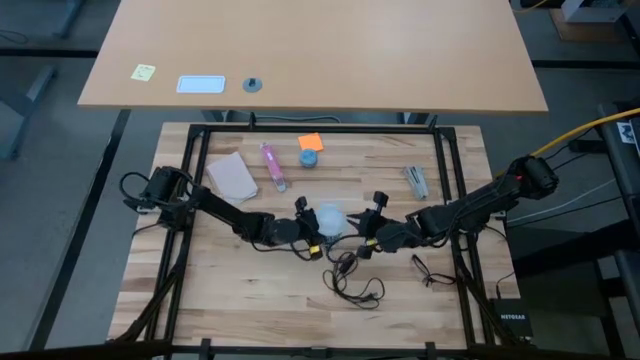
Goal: Screw lightbulb
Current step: Insert the lightbulb into the lamp
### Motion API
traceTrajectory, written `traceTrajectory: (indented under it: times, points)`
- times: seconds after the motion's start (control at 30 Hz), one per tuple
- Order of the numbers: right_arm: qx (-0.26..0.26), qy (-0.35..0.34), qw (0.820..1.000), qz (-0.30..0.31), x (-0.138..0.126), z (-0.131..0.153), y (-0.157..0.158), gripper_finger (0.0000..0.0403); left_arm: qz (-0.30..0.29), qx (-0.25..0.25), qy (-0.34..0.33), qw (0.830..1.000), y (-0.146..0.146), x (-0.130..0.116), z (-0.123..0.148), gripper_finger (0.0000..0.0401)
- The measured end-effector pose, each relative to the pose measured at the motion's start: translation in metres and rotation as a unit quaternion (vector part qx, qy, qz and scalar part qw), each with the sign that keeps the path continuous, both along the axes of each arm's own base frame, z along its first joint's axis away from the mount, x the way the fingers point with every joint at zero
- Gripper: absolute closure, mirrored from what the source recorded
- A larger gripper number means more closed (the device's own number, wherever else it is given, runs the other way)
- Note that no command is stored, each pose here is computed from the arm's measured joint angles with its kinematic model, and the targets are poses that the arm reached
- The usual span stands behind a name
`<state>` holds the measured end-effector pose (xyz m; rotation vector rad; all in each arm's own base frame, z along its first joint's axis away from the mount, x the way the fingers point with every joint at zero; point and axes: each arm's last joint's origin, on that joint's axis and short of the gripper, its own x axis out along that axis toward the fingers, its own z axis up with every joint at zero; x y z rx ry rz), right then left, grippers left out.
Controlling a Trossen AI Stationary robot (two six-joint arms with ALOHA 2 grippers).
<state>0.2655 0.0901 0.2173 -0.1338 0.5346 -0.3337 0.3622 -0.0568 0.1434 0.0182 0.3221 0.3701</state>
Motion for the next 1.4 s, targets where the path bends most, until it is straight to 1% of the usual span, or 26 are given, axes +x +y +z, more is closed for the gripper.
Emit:
traceTrajectory:
  times: [0.1, 0.23, 0.37, 0.5, 0.67, 0.77, 0.97, 1.17, 1.37, 1.4]
  points:
    - [0.033, 0.009, 0.999, -0.013, -0.002, -0.003, 0.0, 0.0352, -0.004, -0.012, 0.0, 1.0, 0.009, 0.002, 0.0, 0.0242]
    - [0.09, 0.026, 0.995, -0.026, -0.005, -0.009, 0.0, 0.0352, -0.008, -0.018, 0.001, 1.0, 0.017, 0.003, -0.001, 0.0242]
    - [0.108, 0.052, 0.991, -0.051, -0.003, -0.024, 0.001, 0.0352, -0.011, -0.022, 0.0, 1.0, 0.022, 0.004, -0.001, 0.0242]
    - [0.1, 0.079, 0.99, -0.059, 0.006, -0.046, 0.003, 0.0352, -0.018, -0.025, -0.01, 0.999, 0.022, 0.005, 0.0, 0.0242]
    - [0.09, 0.108, 0.987, -0.079, 0.016, -0.071, -0.003, 0.0352, -0.018, -0.031, -0.008, 0.999, 0.021, 0.004, -0.001, 0.0242]
    - [0.1, 0.112, 0.985, -0.083, 0.022, -0.079, -0.008, 0.0352, -0.016, -0.037, -0.006, 0.999, 0.021, 0.004, -0.001, 0.0242]
    - [0.112, 0.106, 0.984, -0.086, 0.026, -0.08, -0.014, 0.0352, -0.016, -0.039, 0.006, 0.999, 0.021, 0.003, -0.003, 0.0242]
    - [0.087, 0.079, 0.99, -0.078, 0.031, -0.076, -0.013, 0.0352, -0.015, -0.044, 0.03, 0.998, 0.018, 0.001, -0.007, 0.0242]
    - [0.068, 0.067, 0.994, -0.058, 0.034, -0.073, -0.012, 0.0352, -0.026, -0.03, 0.047, 0.998, 0.012, -0.001, -0.009, 0.0243]
    - [0.065, 0.066, 0.994, -0.055, 0.034, -0.073, -0.012, 0.0352, -0.028, -0.029, 0.058, 0.997, 0.011, -0.002, -0.011, 0.0243]
